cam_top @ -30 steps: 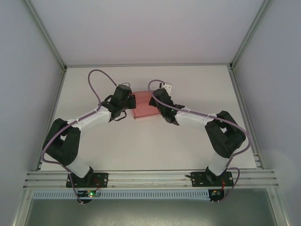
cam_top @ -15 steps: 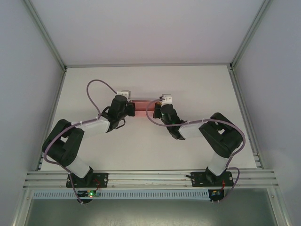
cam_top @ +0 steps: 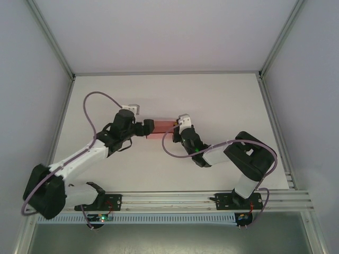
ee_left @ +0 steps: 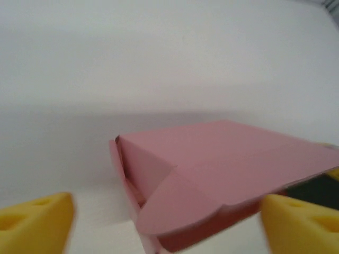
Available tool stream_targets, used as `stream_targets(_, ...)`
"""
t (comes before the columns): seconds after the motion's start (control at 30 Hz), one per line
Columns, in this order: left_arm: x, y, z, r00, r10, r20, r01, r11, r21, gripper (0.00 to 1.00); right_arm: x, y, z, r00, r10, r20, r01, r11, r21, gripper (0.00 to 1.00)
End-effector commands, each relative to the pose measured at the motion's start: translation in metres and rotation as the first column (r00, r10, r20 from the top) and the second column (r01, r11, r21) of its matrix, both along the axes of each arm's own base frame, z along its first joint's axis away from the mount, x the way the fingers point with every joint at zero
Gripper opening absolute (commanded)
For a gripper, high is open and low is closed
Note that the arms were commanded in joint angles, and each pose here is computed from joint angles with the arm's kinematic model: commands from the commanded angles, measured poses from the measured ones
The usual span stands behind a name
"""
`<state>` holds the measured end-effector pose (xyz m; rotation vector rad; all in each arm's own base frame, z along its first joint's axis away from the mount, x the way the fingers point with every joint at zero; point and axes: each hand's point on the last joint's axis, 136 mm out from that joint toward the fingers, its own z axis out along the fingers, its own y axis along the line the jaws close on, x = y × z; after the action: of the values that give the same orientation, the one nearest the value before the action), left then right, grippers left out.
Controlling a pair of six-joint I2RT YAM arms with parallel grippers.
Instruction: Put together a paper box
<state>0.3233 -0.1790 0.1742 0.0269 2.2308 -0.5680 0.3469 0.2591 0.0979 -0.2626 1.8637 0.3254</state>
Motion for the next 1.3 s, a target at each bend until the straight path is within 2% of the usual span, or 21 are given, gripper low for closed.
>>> stream_targets(0.0, -0.020, 0.019, 0.013, 0.993, 0.086, -0.079, -0.085, 0.996, 0.011, 1.00, -0.014, -0.001, -0.020, 0.999, 0.045, -0.010, -0.046, 0.992, -0.117, 0.00)
stream_targets(0.13, -0.026, 0.037, 0.002, 0.937, 0.234, -0.259, -0.236, 0.972, 0.025, 1.00, -0.022, 0.012, -0.021, 0.995, 0.091, 0.029, -0.083, 0.975, -0.208, 0.00)
stream_targets(0.23, -0.020, 0.024, -0.013, 0.912, 0.191, -0.364, -0.223, 0.974, -0.049, 1.00, -0.025, 0.015, -0.019, 0.994, 0.088, 0.057, -0.073, 0.971, -0.226, 0.00)
stream_targets(0.37, -0.013, 0.020, -0.041, 0.867, 0.184, -0.464, -0.244, 0.967, -0.073, 1.00, -0.029, 0.015, -0.021, 0.994, 0.090, 0.066, -0.073, 0.972, -0.221, 0.00)
stream_targets(0.6, -0.014, 0.034, -0.080, 0.826, 0.254, -0.504, -0.295, 0.955, -0.002, 0.98, -0.042, 0.018, -0.027, 0.989, 0.132, 0.070, -0.110, 0.961, -0.255, 0.00)
stream_targets(0.73, -0.019, 0.029, -0.110, 0.802, 0.247, -0.544, -0.326, 0.944, -0.052, 0.89, -0.050, 0.025, -0.029, 0.982, 0.178, 0.057, -0.159, 0.956, -0.246, 0.00)
stream_targets(0.87, -0.020, 0.020, -0.126, 0.800, 0.213, -0.560, -0.324, 0.940, -0.105, 0.82, -0.061, 0.035, -0.035, 0.973, 0.225, 0.046, -0.205, 0.943, -0.262, 0.05)
stream_targets(0.97, -0.023, 0.021, -0.134, 0.794, 0.216, -0.568, -0.334, 0.936, -0.111, 0.77, -0.066, 0.034, -0.032, 0.972, 0.228, 0.048, -0.211, 0.948, -0.240, 0.12)
stream_targets(1.0, -0.024, 0.022, -0.137, 0.792, 0.218, -0.570, -0.334, 0.937, -0.106, 0.74, -0.069, 0.034, -0.028, 0.969, 0.243, 0.049, -0.226, 0.947, -0.229, 0.19)
stream_targets(1.03, -0.026, 0.023, -0.140, 0.787, 0.225, -0.575, -0.338, 0.936, -0.097, 0.70, -0.073, 0.034, -0.025, 0.964, 0.261, 0.048, -0.244, 0.944, -0.221, 0.28)
stream_targets(1.1, -0.030, 0.024, -0.145, 0.784, 0.222, -0.579, -0.334, 0.938, -0.092, 0.55, -0.080, 0.033, -0.020, 0.957, 0.288, 0.036, -0.274, 0.938, -0.214, 0.37)
stream_targets(1.13, -0.031, 0.025, -0.148, 0.781, 0.227, -0.583, -0.337, 0.937, -0.087, 0.52, -0.084, 0.033, -0.018, 0.952, 0.306, 0.019, -0.294, 0.931, -0.217, 0.43)
stream_targets(1.2, -0.032, 0.026, -0.150, 0.783, 0.226, -0.580, -0.336, 0.938, -0.088, 0.51, -0.091, 0.030, -0.017, 0.943, 0.332, -0.017, -0.327, 0.916, -0.234, 0.52)
stream_targets(1.27, -0.031, 0.026, -0.152, 0.784, 0.228, -0.577, -0.336, 0.938, -0.086, 0.51, -0.100, 0.027, -0.019, 0.928, 0.366, -0.063, -0.369, 0.889, -0.271, 0.54)
